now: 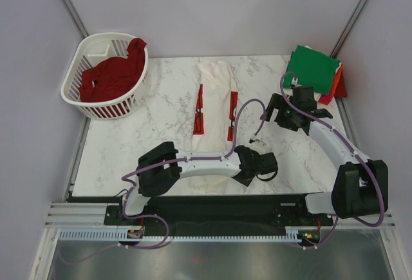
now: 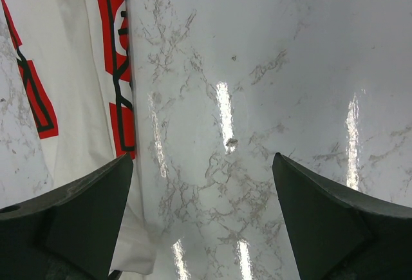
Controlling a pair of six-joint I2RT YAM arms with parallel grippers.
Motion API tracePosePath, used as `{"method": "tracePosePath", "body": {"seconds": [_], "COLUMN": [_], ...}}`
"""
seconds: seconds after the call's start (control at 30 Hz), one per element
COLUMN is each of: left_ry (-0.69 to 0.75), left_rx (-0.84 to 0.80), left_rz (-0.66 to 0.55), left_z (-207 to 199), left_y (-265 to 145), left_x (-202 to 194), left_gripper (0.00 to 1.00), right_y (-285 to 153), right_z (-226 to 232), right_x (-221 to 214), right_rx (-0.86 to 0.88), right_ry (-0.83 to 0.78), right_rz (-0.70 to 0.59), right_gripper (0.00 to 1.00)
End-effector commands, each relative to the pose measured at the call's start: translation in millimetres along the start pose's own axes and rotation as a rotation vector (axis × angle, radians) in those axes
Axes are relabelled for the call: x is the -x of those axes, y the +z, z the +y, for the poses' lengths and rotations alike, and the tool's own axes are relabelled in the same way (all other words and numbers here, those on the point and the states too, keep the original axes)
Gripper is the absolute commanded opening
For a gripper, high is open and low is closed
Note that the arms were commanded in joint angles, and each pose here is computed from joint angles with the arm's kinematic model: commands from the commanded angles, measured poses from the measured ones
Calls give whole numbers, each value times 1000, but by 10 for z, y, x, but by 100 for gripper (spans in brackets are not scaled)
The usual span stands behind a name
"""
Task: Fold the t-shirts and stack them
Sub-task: Fold the tshirt
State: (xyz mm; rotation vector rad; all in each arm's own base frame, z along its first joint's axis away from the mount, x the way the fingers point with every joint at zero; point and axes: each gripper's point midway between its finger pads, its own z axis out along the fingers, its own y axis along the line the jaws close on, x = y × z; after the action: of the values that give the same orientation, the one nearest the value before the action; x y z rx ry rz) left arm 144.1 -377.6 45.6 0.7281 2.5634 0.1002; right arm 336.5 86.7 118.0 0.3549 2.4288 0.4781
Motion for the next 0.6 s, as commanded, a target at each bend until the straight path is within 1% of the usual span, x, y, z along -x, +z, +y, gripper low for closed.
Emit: {"method": "tracePosePath", "body": {"seconds": [0.0, 0.13, 0.3, 0.37, 0.57], "left_ry": [39, 64, 95, 108, 154], "left_rx": [64, 95, 84, 93, 144], "left_rz": [-107, -162, -241, -240, -193], "left_z": [65, 101, 3, 0, -36], "left_y": [-90, -307, -596, -578, -304], "left_x": [285, 448, 578, 575, 448], "left_gripper": [65, 65, 65, 65, 66], "right_y": [-114, -95, -94, -84, -96], "right_z": [124, 93, 98, 100, 89], "right_x": [208, 182, 210, 211, 207], "right_rx": [32, 20, 19, 21, 18], "right_ry": [-11, -16, -17, -14, -19], "right_rz": [-65, -59, -67, -62, -64], "right_gripper": [98, 98, 98, 98, 98]}}
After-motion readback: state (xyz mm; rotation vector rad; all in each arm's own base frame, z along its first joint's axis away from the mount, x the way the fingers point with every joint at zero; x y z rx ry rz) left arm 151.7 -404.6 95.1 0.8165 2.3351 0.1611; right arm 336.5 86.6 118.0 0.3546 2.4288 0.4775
